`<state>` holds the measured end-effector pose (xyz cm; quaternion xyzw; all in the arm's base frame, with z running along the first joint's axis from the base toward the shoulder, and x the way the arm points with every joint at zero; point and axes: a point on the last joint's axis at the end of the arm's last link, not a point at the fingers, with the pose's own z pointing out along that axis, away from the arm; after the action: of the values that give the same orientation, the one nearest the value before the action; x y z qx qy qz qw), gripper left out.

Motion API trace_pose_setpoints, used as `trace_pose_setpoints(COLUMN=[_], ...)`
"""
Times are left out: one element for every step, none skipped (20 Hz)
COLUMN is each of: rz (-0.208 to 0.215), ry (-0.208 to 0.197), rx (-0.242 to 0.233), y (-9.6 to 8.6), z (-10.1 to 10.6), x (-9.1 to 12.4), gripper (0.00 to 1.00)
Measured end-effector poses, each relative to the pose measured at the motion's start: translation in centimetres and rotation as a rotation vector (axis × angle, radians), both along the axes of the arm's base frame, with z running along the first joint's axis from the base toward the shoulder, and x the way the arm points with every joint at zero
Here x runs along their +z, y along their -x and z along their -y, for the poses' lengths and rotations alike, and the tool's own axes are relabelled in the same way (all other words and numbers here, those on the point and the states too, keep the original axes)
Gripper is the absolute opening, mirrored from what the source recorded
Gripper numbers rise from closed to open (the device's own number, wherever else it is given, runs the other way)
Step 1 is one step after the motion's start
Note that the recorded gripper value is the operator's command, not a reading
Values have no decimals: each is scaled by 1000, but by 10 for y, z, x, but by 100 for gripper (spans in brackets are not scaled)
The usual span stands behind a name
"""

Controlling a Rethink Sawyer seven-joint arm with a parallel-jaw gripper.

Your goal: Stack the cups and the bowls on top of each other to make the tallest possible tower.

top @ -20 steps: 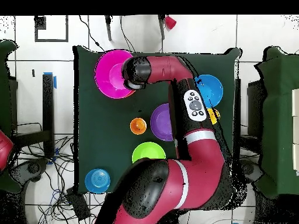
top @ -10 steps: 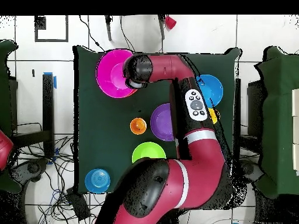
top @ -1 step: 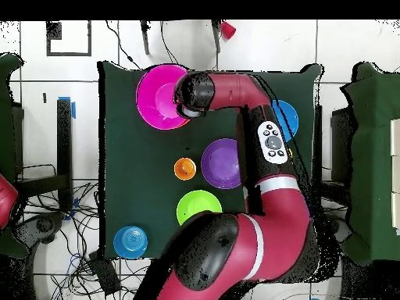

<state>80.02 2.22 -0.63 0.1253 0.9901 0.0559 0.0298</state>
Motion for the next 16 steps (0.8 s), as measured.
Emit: trace_pose_setpoints(rz=[1, 1, 2, 3, 3, 3, 4, 4, 4, 5, 5, 5, 5, 5, 5, 5], ry=[1, 1, 2, 2, 2, 2, 3, 3, 3, 3, 4, 4, 4, 4, 4, 4], rx=[4, 6, 8, 13, 14, 15, 21, 23, 26, 29, 32, 32, 33, 33, 33, 33], y=[0, 0, 0, 0, 0, 0, 0, 0, 0, 0, 0, 0, 0, 0, 0, 0], z=[4, 6, 8, 12, 13, 15, 17, 17, 18, 18, 17, 17, 17, 18, 18, 18], x=[0, 0, 0, 0, 0, 0, 0, 0, 0, 0, 0, 0, 0, 0, 0, 0], gripper=[0, 0, 0, 0, 0, 0, 0, 0, 0, 0, 0, 0, 0, 0, 0, 0])
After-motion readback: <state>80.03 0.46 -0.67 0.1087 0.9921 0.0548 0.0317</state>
